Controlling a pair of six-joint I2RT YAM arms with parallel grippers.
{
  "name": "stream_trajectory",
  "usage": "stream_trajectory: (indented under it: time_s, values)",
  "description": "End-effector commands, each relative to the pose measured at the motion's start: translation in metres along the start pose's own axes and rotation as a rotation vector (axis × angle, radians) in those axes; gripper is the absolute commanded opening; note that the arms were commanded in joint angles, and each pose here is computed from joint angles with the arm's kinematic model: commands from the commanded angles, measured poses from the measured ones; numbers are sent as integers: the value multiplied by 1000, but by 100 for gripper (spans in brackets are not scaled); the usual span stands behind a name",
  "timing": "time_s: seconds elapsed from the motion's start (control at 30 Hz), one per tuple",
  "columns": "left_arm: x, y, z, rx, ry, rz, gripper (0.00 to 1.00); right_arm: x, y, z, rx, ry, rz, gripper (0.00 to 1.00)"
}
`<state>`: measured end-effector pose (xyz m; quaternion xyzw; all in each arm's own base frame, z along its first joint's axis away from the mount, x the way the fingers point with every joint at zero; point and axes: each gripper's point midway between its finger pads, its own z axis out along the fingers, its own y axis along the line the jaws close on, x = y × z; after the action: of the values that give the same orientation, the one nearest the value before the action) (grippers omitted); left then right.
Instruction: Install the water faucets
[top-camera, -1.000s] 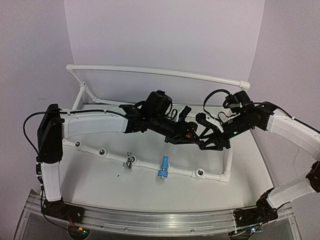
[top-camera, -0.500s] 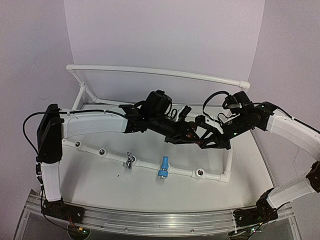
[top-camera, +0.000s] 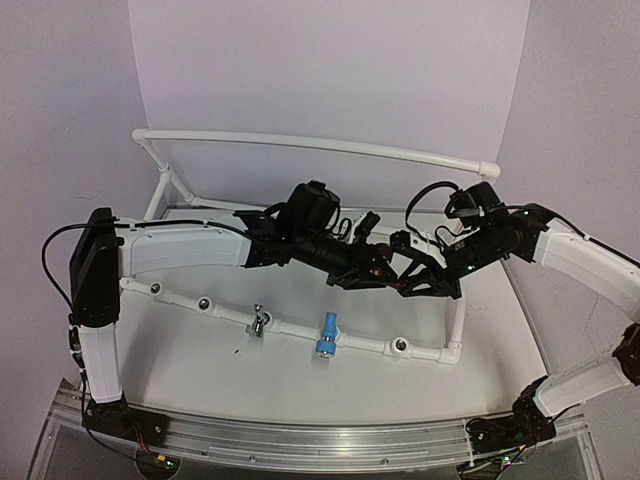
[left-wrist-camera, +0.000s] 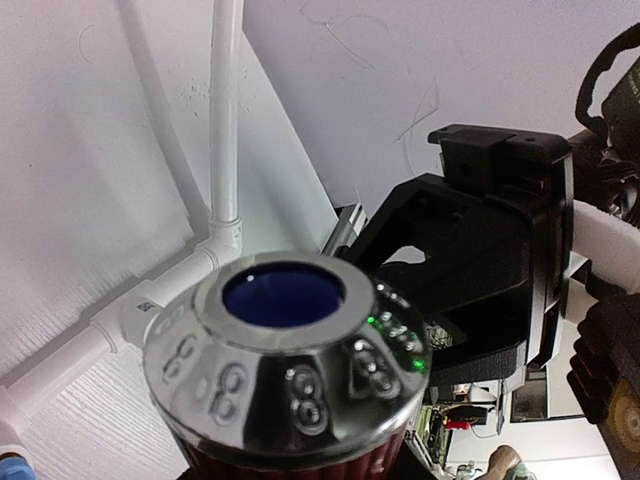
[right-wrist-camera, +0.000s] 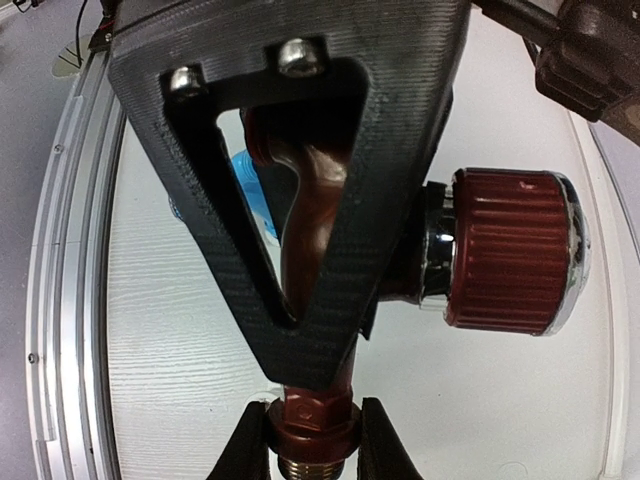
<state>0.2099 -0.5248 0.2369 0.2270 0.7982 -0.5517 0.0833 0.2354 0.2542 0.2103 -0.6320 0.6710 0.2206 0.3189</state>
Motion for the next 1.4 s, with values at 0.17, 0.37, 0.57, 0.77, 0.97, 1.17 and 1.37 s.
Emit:
stream_trajectory:
  time_s: [0.17,0.37,0.57,0.77,0.97,1.17,1.37]
  values:
    - [-10,-28,-31,69,-56,29,32,-4,2,-7,25,-15,-41,3]
    - [-12,-29,-31,82,-53,24,36,-5,3,-7,18,-21,-42,2]
    - [-9,-29,-22,121,-20,9,32,-7,4,-5,5,-28,-40,2]
    - [-9,-31,-17,148,-3,2,29,-7,4,-3,0,-26,-45,2]
    - [-6,-27,-11,157,25,-15,29,-8,4,-2,-1,-28,-46,2]
    - [-6,-23,-8,143,32,-22,33,-10,4,-3,-1,-31,-52,2]
    - [-7,-23,-9,136,27,-22,11,-10,5,-3,-5,-34,-51,2]
